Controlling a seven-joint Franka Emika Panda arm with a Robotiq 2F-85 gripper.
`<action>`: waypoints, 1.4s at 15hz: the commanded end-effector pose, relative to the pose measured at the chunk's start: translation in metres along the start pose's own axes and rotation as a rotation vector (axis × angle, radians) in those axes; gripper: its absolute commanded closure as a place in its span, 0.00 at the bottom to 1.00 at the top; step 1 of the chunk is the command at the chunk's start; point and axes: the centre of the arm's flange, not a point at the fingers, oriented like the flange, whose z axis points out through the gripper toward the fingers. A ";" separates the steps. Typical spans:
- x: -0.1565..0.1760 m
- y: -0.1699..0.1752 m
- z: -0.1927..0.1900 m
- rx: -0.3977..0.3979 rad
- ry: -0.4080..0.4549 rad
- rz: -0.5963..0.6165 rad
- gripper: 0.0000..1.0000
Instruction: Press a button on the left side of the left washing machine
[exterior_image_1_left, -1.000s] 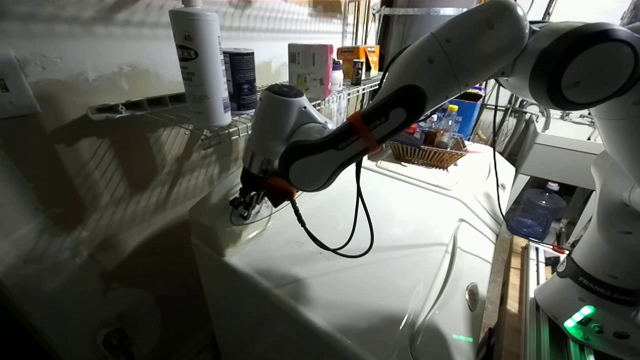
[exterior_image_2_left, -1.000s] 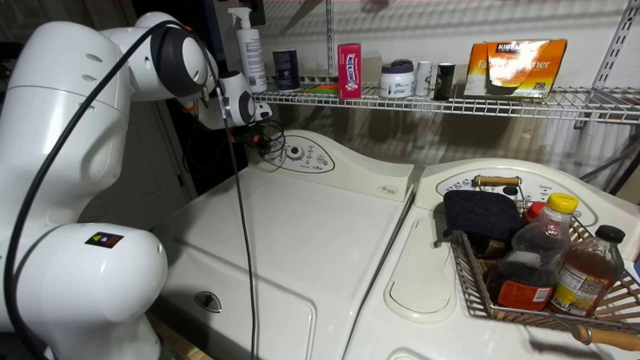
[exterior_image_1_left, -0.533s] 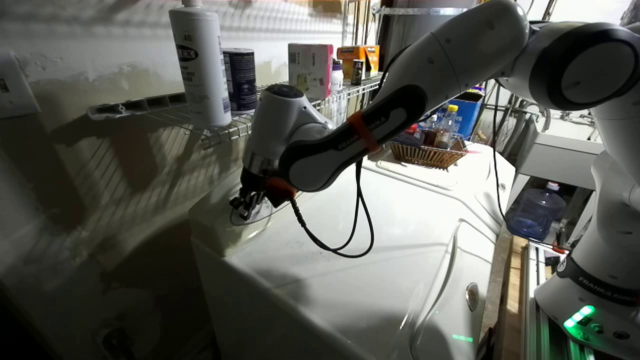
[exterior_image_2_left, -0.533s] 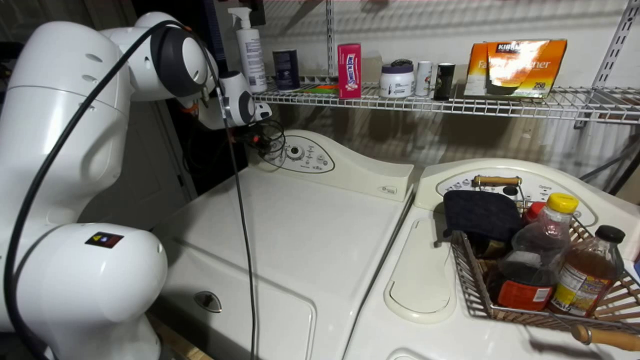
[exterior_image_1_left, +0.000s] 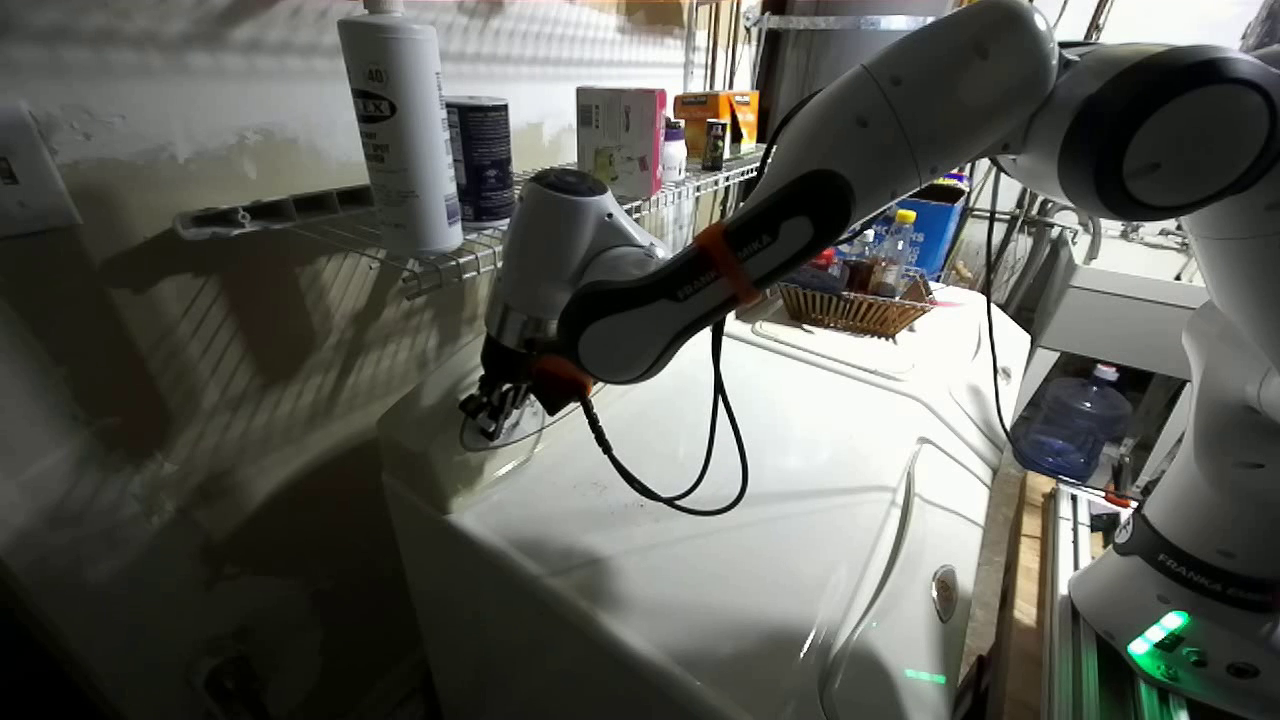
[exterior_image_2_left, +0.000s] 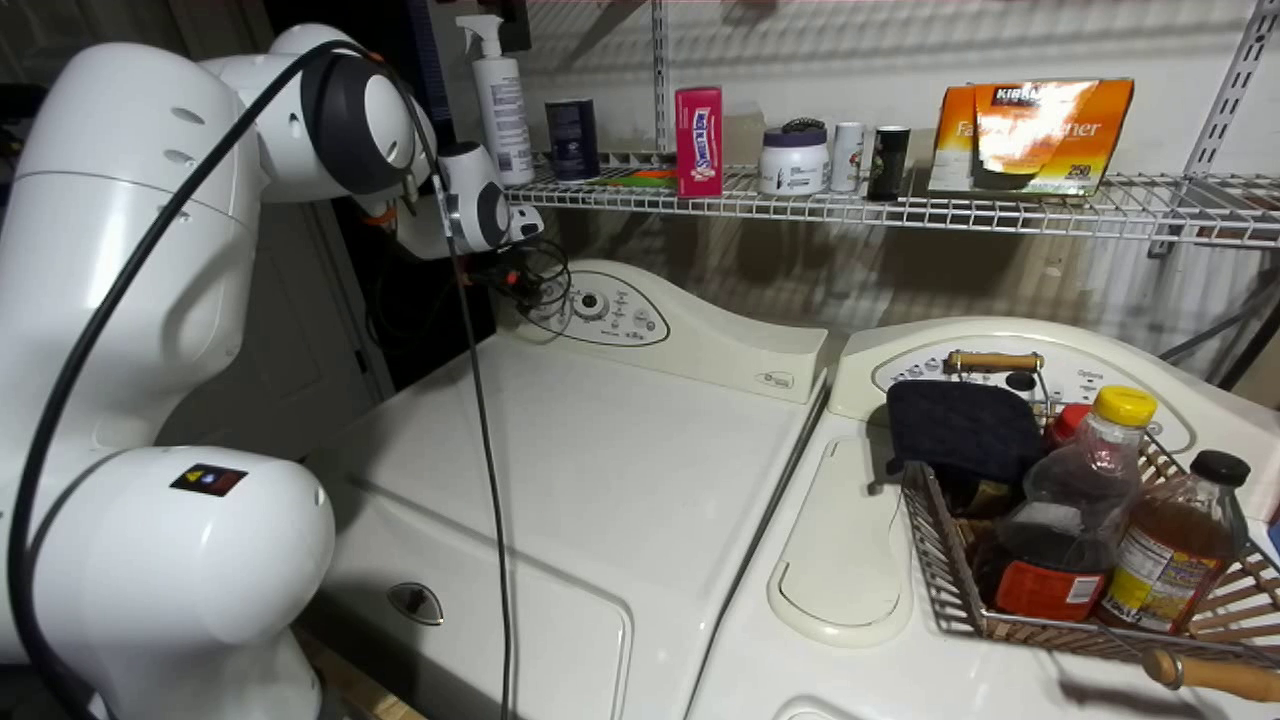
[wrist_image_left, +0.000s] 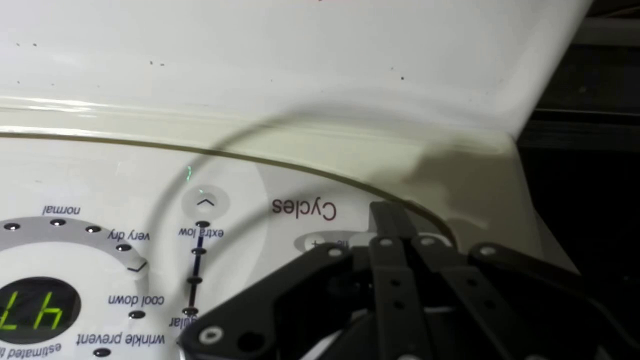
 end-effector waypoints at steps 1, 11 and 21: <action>0.016 0.027 0.009 -0.057 0.064 -0.015 1.00; -0.053 0.029 -0.088 -0.079 -0.285 0.007 1.00; -0.142 0.019 -0.235 -0.101 -0.241 0.196 0.18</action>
